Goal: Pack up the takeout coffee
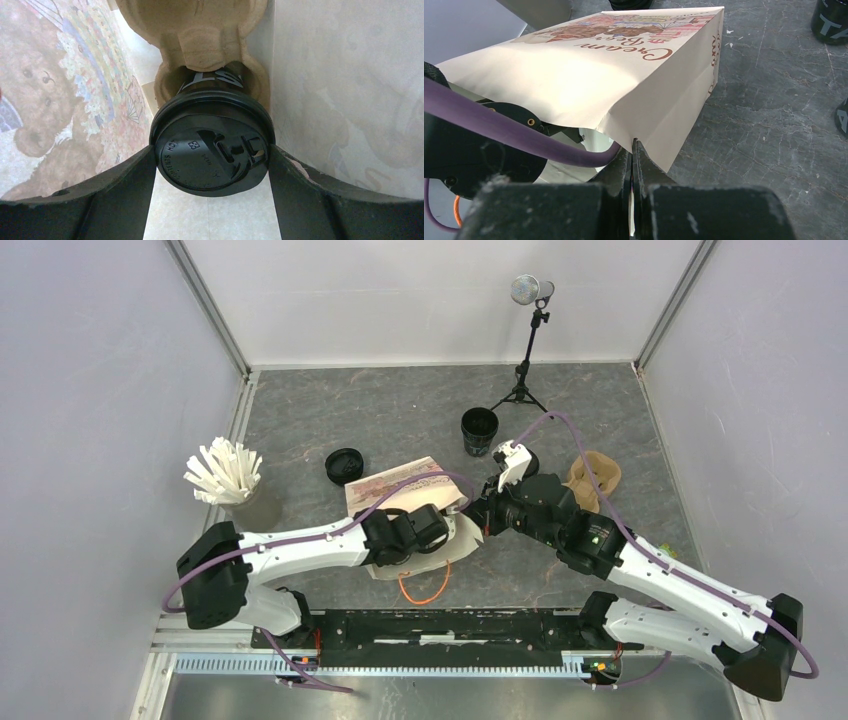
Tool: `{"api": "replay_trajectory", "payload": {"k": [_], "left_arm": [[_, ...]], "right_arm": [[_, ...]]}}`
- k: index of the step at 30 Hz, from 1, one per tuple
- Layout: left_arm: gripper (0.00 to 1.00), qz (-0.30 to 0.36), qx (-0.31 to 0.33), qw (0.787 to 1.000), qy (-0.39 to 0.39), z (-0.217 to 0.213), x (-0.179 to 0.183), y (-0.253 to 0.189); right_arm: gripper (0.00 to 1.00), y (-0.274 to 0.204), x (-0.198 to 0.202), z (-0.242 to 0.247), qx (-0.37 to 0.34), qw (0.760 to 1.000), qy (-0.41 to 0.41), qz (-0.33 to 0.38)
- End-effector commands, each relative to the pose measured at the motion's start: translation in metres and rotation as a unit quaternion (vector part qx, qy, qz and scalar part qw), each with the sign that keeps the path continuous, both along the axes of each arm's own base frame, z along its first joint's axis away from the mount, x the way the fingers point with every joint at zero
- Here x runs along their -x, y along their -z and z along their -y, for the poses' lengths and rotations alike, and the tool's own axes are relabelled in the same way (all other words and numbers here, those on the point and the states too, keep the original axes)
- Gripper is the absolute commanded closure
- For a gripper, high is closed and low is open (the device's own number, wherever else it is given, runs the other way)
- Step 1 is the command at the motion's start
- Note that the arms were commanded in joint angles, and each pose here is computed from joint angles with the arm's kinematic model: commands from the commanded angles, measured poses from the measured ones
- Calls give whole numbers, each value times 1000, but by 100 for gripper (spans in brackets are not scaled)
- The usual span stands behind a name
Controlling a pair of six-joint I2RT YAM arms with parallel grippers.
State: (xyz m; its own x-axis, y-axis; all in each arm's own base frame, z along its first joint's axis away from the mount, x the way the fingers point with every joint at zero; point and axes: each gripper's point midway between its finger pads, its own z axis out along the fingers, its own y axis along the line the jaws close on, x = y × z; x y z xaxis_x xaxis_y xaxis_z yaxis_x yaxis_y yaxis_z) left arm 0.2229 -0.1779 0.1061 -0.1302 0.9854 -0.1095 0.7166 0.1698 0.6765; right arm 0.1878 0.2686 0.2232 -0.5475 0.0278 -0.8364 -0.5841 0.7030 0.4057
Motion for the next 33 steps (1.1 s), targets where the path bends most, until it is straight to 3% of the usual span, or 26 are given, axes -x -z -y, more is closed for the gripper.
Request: {"api": "replay_trajectory", "payload": {"k": [1,25,27,33], "left_arm": [[34,-43,8,999,11,1,7,10],[16,-67,44,997,6,10,15,-10],[9,-69,42,997,5,9,15,-9],[4,-71,40,997,2,8,16,-6]], "right_arm": [[100,-21,4,-9,-23,999,-23,13],[100,-17,1,-7,-24,1000,-13,6],[100,-16,1,-8,-23,1000,-13,6],[100,-16,1,-8,-23,1000,-14,5]]}}
